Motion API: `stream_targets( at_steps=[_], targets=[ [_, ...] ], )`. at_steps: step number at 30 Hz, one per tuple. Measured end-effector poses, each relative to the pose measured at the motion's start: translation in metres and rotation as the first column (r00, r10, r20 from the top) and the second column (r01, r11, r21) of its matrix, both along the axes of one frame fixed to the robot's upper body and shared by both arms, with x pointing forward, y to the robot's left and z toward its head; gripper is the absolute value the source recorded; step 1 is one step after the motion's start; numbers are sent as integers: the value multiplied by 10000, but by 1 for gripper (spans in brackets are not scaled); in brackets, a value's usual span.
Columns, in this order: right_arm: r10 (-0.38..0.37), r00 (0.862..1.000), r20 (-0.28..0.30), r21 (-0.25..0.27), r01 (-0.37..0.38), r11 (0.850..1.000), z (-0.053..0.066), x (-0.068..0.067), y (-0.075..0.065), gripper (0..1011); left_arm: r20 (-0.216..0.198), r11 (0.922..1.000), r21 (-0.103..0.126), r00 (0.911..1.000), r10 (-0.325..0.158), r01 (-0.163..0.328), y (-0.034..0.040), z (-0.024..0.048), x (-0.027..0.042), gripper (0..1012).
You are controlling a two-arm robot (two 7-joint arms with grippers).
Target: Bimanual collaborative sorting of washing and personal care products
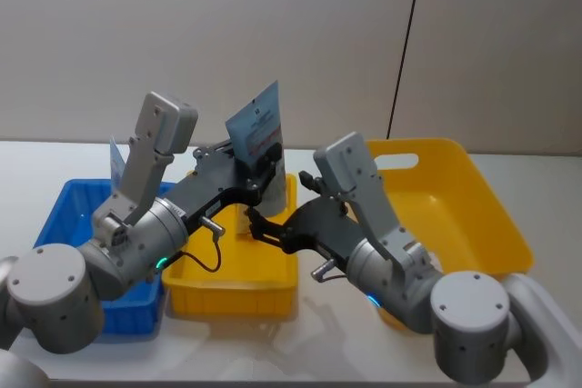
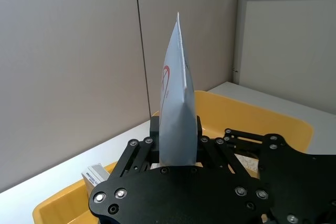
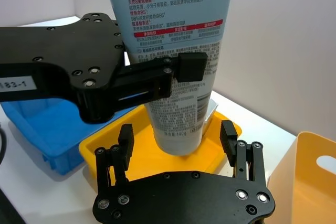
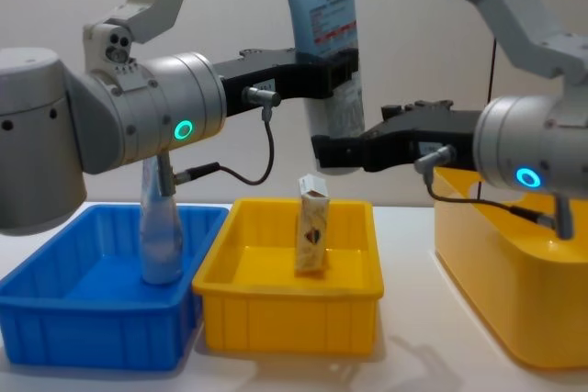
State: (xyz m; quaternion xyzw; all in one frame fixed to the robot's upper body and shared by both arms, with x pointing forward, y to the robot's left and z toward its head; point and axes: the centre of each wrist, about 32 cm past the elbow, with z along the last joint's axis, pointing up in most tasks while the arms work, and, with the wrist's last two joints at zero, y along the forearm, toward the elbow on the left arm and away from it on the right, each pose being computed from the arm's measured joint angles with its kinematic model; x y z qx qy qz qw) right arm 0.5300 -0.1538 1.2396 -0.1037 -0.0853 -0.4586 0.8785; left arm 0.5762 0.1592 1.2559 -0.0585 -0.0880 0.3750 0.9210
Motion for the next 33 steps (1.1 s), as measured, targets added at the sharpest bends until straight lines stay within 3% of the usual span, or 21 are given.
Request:
stream_targets(
  at_steps=[21,33],
  targets=[
    [-116,9997,-194,10,116,9999,-40,279,216,1004,1,10000,0,10000,2,-2,0,0,0,280],
    [-212,9993,-311,68,214,9997,-51,352,284,694,1,10000,0,10000,5,-5,1,0,0,278]
  ],
)
